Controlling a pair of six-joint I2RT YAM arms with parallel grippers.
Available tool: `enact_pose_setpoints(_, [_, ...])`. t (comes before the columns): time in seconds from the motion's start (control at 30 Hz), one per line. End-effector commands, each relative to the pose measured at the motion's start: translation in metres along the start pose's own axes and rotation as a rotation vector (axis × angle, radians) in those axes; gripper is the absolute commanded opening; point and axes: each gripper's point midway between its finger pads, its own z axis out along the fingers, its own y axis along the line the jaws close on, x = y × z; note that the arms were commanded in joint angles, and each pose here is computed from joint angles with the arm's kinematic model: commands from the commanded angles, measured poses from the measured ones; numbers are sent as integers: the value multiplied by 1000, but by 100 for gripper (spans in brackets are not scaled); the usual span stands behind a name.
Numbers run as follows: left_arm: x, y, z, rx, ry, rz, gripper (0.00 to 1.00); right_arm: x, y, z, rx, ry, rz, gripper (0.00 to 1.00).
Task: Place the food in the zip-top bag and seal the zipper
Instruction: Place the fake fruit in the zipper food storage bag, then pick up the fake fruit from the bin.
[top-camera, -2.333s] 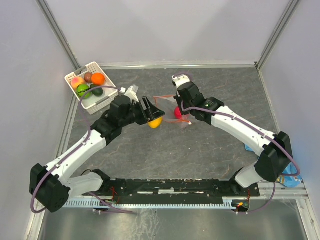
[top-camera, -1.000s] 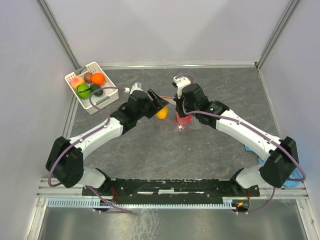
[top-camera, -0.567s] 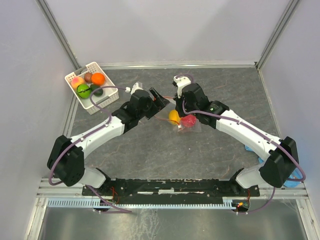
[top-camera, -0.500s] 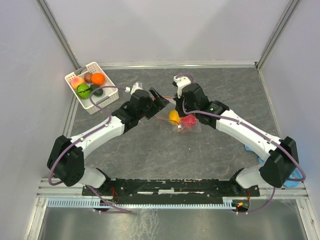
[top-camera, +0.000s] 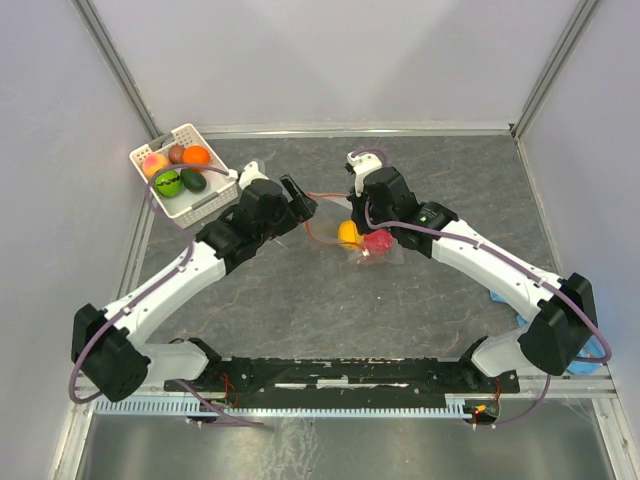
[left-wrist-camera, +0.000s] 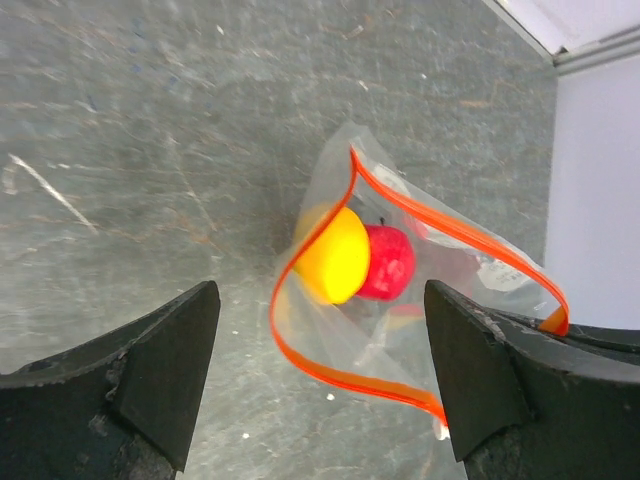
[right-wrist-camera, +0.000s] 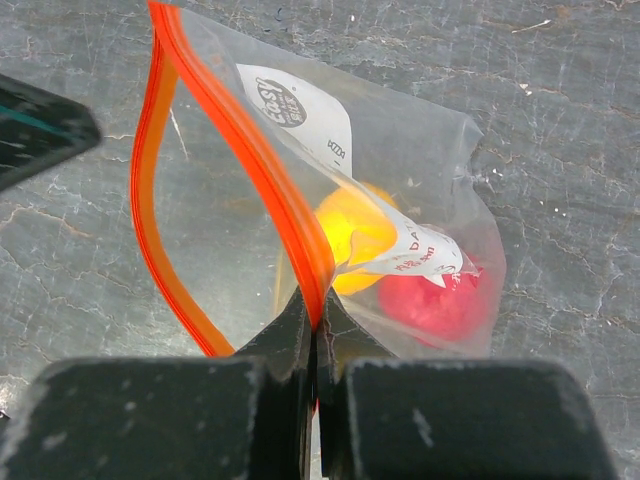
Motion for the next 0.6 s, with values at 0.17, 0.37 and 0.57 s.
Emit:
enact_pose_setpoints(0.17, [-56,41,-33,-204,-162,201,91,-16,-5,-4,31,-61,11,2])
enact_pose_setpoints(0.37, [-87,80,-29,-288,-162,207,92,-15,-8,-4,47,-58,2,2])
enact_pose_setpoints(0.57, [-137,132,-24,-413,-215,121,93,-15,-11,-4,63,-57,-10,2])
